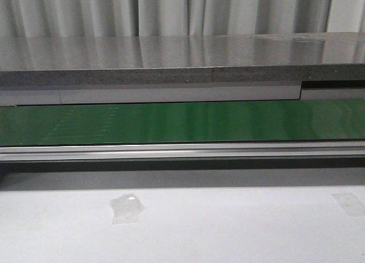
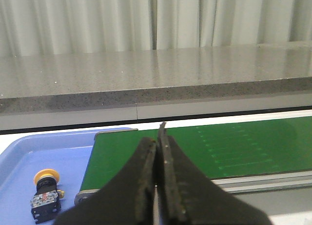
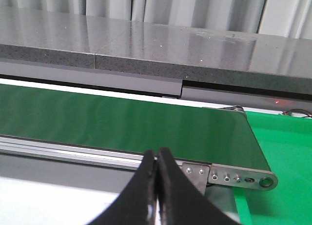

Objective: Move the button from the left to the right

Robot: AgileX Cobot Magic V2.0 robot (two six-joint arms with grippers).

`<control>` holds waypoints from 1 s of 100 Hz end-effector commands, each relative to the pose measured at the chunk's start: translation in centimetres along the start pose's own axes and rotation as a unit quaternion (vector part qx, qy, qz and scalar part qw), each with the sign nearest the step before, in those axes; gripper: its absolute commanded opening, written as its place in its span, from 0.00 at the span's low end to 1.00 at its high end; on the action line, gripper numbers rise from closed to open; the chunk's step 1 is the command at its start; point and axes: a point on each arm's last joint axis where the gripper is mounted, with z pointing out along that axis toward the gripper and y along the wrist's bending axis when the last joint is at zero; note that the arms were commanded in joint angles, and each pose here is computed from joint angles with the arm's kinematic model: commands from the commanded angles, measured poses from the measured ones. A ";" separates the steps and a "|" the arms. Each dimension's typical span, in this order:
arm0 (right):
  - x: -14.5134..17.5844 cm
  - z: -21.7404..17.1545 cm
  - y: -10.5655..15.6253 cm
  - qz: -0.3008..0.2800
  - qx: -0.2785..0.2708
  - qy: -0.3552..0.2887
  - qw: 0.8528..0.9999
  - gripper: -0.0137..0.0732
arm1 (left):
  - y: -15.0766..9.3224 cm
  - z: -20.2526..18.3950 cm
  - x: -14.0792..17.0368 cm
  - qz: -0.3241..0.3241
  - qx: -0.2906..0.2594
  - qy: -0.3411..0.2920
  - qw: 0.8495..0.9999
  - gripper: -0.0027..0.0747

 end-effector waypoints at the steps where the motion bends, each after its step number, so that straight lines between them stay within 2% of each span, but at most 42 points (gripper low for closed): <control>1: -1.3 -0.2 -0.1 -0.007 0.004 -0.052 0.999 0.08 | -0.1 -0.1 0.6 -0.004 0.007 -0.035 0.999 0.01; 49: -1.3 -0.2 -0.1 -0.007 0.004 -0.052 0.999 0.08 | -0.1 -0.2 -0.3 -0.015 0.007 -0.042 0.999 0.01; 68: -1.3 -0.2 -0.1 -0.007 0.004 -0.052 0.999 0.08 | -0.1 -0.8 -4.0 -0.076 0.015 -0.044 0.996 0.01; 89: -1.3 -0.2 -0.1 -0.007 0.004 -0.052 0.999 0.08 | -0.3 -0.6 -9.6 -0.077 0.020 0.005 0.997 0.01; 100: -1.3 -0.2 -0.1 -0.007 0.004 -0.052 0.999 0.08 | -0.4 0.4 -12.0 -0.075 0.022 0.058 0.995 0.01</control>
